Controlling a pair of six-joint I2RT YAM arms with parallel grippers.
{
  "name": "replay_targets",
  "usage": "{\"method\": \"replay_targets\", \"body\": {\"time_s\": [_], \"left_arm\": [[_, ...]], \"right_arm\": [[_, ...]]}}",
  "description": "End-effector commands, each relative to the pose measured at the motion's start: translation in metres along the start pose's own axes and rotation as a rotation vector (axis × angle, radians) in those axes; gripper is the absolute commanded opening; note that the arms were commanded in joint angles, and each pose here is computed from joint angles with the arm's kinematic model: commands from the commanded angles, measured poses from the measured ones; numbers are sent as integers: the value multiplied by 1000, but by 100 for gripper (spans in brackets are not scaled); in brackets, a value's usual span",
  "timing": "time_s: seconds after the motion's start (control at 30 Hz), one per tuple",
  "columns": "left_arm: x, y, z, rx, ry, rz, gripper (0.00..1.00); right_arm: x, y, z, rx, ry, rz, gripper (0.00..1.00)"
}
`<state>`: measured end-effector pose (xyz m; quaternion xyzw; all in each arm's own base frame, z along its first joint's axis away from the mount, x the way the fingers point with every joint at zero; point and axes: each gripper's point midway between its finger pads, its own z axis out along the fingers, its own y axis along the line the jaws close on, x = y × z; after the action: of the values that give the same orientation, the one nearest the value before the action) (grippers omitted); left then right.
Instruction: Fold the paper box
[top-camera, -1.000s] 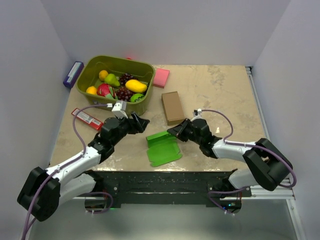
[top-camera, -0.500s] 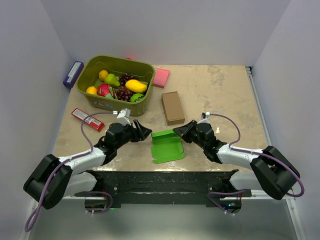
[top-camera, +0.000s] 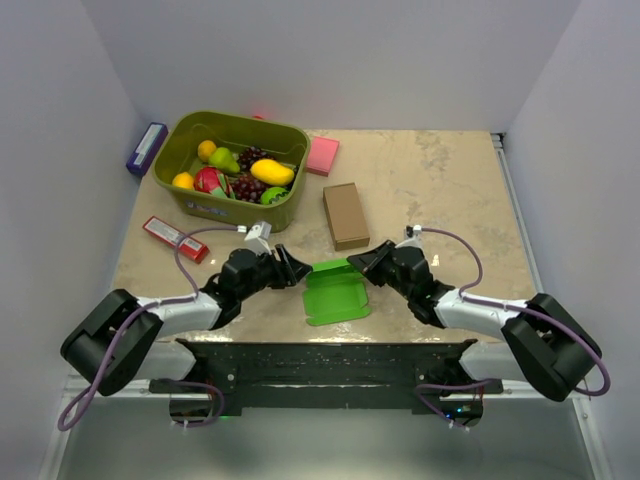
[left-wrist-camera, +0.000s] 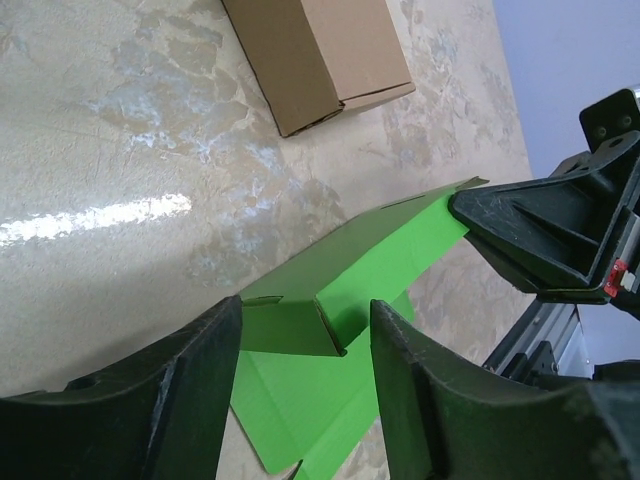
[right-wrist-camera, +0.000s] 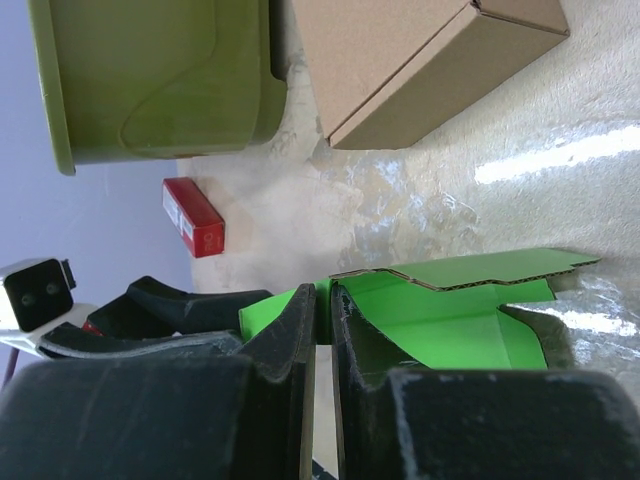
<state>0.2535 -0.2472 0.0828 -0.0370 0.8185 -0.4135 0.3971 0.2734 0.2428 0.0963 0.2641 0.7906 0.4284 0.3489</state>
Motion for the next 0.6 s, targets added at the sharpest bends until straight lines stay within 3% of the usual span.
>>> {"method": "replay_targets", "body": {"time_s": [0.0,0.3,0.4,0.43,0.57], "left_arm": [[-11,-13,6,49,-46,0,57],[-7,-9,13,40,-44,-8,50],[-6,-9,15,42,-39,-9,47],[-7,-10,15,44,-41,-9,47],[-4,-11,18,45,-33,-7,43]], "right_arm": [[-9,-4,-2,11,-52,-6,0],[-9,-7,-4,21,-50,-34,0],[-11,-5,-8,24,-52,-65,16],[-11,-11,-10,52,-50,-91,26],[-17,-22,-24,104,-72,-148,52]]}}
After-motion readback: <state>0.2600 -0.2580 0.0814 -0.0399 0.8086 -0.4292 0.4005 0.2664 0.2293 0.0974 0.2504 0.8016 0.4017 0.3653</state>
